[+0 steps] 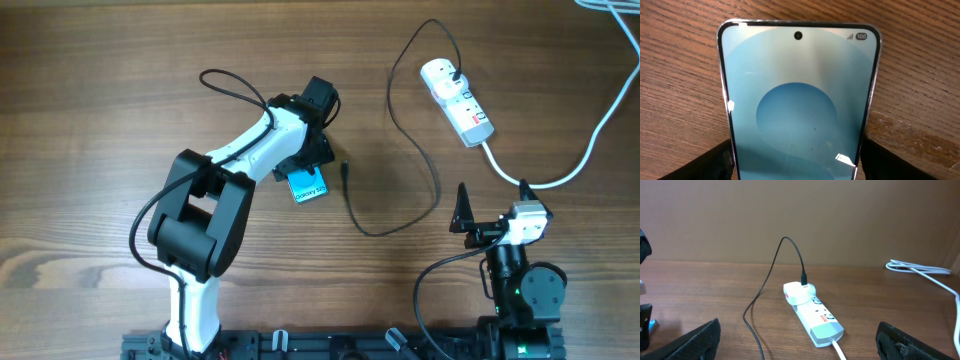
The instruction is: Plug charger to phone and switch on socket
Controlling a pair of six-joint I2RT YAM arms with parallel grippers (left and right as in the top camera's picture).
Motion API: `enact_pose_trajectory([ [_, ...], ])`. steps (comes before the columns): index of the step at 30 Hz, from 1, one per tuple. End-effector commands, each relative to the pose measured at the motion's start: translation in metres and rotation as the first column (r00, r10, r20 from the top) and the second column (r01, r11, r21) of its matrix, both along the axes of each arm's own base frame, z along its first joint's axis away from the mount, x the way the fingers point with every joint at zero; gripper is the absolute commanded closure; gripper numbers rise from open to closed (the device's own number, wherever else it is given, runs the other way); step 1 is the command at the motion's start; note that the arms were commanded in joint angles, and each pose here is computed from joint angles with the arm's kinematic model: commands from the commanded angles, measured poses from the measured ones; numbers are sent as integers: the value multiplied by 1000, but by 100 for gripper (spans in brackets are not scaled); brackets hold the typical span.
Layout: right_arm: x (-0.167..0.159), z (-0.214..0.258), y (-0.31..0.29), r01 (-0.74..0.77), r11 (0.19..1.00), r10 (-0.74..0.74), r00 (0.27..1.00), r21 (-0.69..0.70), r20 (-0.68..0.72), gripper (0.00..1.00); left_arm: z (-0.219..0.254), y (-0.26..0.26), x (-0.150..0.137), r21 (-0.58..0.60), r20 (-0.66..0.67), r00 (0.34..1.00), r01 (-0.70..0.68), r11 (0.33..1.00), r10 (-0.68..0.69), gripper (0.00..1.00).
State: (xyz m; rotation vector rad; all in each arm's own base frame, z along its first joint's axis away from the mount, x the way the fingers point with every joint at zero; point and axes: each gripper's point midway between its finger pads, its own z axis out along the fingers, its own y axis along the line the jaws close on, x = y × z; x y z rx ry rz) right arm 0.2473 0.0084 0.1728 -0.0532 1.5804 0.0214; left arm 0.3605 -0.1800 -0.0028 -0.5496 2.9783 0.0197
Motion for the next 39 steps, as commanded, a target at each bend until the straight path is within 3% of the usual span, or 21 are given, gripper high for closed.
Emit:
enact_pose_trajectory([
  [1,0,1,-1,7,1000,-7,1000,13,5,0,-19,12,-17,47,-67,998,-3,999,6,11],
  [6,0,1,-1,7,1000,-7,1000,13,5,0,-19,8,-22,22,-91,996,-2,1000,4,9],
  [14,0,1,-1,7,1000,-7,1000,13,5,0,-19,9,-23,25,-97,995,-3,1000,5,33],
  [24,0,1,-1,7,1000,-7,1000,13,5,0,-7,4,-23,-11,-86,996,-3,1000,2,32],
  [31,0,1,-1,7,1000,-7,1000,13,5,0,34,-3,-15,-104,-16,1000,-12,994,10,32],
  [39,0,1,-1,7,1000,-7,1000,13,5,0,39,-1,-14,-166,-39,999,-43,985,37,32],
])
